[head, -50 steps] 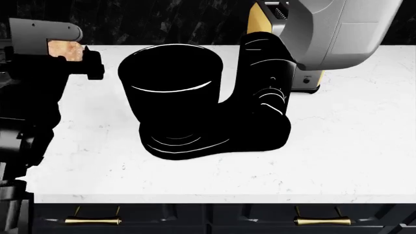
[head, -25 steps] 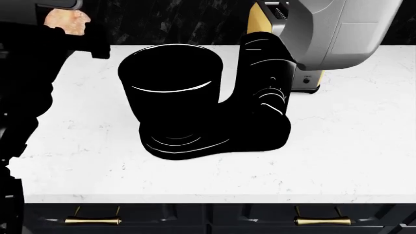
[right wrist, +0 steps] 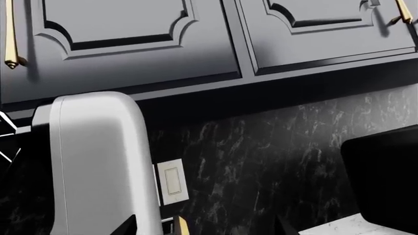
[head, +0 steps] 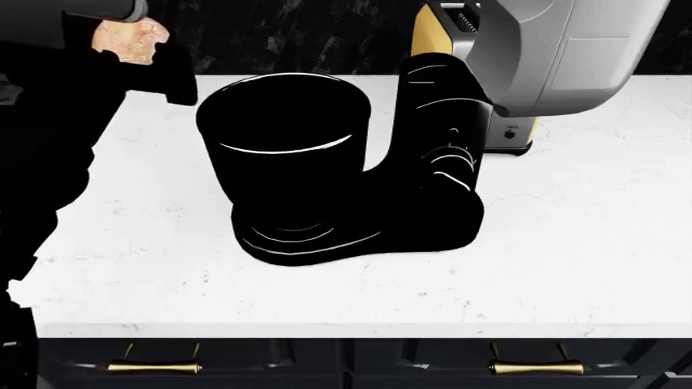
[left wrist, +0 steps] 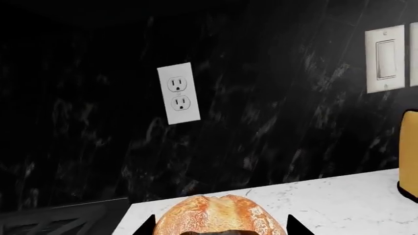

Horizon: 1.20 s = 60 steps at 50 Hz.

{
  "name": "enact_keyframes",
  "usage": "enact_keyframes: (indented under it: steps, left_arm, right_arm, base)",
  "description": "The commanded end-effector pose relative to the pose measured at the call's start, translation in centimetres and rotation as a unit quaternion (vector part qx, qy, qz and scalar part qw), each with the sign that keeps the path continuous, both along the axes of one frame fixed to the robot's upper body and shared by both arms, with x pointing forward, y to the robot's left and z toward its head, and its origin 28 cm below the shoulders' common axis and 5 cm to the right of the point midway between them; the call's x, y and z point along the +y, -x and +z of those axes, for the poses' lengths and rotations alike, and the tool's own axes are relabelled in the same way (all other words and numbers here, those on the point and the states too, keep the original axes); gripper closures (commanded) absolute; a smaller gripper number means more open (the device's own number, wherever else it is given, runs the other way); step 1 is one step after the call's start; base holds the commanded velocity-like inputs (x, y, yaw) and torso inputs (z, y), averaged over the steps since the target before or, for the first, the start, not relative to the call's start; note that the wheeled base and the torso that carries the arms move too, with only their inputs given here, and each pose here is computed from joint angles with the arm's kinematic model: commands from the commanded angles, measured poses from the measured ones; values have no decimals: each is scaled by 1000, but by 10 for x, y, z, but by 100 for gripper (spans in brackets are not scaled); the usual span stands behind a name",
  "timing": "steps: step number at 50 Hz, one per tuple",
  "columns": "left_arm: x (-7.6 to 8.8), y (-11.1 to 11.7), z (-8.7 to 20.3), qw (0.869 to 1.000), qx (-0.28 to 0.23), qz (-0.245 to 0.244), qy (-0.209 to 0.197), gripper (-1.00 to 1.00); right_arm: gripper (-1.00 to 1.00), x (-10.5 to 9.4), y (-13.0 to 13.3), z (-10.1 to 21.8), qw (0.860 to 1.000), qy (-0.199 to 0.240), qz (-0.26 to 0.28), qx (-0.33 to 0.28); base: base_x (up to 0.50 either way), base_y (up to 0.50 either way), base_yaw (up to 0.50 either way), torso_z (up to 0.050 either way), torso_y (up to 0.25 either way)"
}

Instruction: Place the bread in the stand mixer bowl.

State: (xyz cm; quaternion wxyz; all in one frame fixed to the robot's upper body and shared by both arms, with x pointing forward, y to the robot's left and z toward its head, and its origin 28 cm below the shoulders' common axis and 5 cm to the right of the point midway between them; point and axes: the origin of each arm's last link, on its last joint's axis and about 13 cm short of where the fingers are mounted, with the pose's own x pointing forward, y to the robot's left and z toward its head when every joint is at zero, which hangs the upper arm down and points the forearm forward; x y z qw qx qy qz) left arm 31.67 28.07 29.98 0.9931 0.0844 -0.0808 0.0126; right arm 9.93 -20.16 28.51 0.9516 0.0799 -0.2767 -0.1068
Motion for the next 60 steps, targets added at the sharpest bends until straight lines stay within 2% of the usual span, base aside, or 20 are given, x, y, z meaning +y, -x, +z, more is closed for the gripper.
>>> enact_keyframes:
  steps: [1, 15, 20, 22, 29, 49, 60]
  left_arm:
    - [-1, 3, 13, 1000, -14, -5, 7, 100]
    - [-11, 6, 24, 999, -20, -26, 1, 100]
    - [-16, 8, 25, 999, -13, -43, 7, 100]
    - [-22, 15, 27, 997, -14, -71, 17, 100]
    - [-31, 24, 31, 995, -17, -102, 12, 100]
    - [-40, 37, 30, 987, -7, -160, 13, 100]
    - [-49, 44, 29, 980, 4, -194, 36, 100]
  right_arm:
    - [-100, 0, -1, 0, 1000, 0, 2, 1]
    - [-100, 0, -1, 0, 1000, -1, 2, 0]
    - [-100, 0, -2, 0, 1000, -1, 3, 1]
    - [-100, 0, -2, 0, 1000, -2, 5, 0]
    - [-100, 0, -2, -1, 1000, -4, 8, 1]
    - [-100, 0, -2, -4, 1000, -3, 5, 5]
    - [-100, -1, -3, -6, 1000, -4, 6, 8]
  base:
    - [0, 0, 0, 0, 0]
    - [0, 0, 0, 0, 0]
    - [0, 0, 0, 0, 0]
    - [0, 0, 0, 0, 0]
    - [0, 0, 0, 0, 0]
    - [0, 0, 0, 0, 0]
    - [0, 0, 0, 0, 0]
